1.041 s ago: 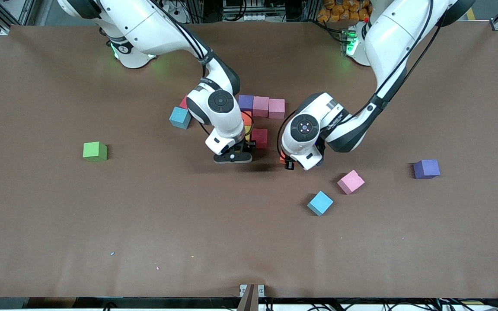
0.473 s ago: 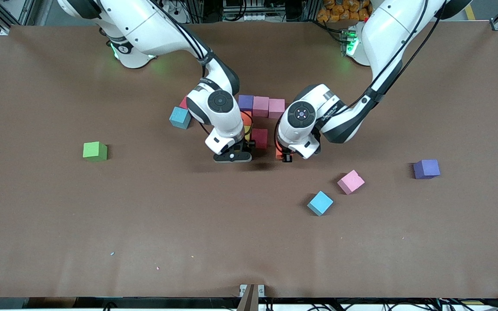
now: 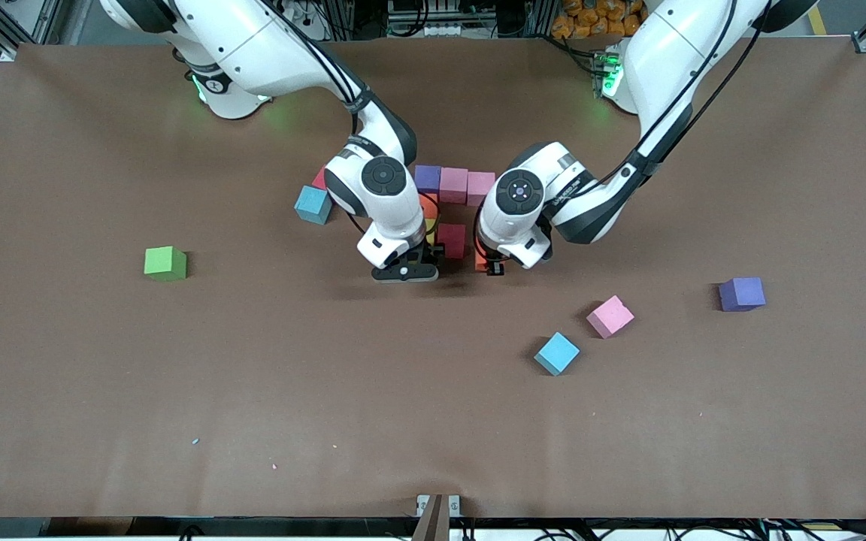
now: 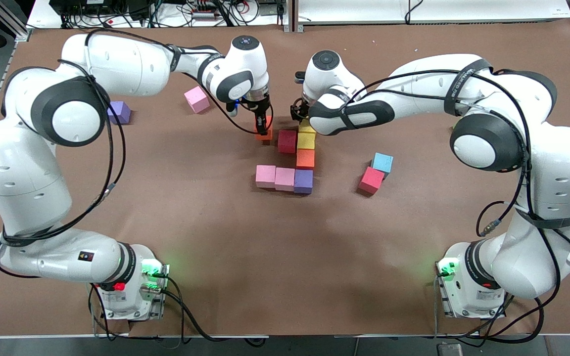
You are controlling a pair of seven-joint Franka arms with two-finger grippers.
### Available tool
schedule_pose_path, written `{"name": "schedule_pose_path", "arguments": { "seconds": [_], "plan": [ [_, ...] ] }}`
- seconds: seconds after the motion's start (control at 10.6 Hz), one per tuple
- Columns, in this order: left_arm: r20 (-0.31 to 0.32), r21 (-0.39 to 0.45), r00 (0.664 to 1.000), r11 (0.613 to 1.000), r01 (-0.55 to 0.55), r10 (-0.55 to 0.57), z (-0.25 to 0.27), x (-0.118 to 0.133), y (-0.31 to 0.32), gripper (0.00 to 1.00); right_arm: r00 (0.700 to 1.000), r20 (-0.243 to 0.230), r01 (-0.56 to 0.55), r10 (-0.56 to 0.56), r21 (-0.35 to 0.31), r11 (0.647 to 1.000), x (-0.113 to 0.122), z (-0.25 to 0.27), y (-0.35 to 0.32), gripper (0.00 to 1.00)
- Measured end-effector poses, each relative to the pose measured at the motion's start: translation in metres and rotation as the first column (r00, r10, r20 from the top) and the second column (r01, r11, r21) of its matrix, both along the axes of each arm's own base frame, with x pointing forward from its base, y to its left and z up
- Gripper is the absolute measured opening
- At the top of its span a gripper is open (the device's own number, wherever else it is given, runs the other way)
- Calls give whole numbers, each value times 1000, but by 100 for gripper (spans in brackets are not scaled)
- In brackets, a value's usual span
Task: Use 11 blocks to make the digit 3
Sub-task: 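Carry the orange cube with the left gripper while the right gripper carries yellow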
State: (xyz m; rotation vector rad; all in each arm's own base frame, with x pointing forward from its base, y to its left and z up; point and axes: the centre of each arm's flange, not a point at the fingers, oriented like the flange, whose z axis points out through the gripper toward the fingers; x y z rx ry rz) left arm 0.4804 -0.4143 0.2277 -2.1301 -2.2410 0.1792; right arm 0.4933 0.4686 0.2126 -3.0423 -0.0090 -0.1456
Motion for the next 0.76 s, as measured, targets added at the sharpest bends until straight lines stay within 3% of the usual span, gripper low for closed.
{"name": "schedule_pose_path", "arguments": {
  "seconds": [0.76],
  "plan": [
    [16, -24, 1000, 999, 21, -20, -7, -17, -7, 60, 1000, -4, -6, 6, 2, 1000, -4, -1, 3, 52]
  ]
}}
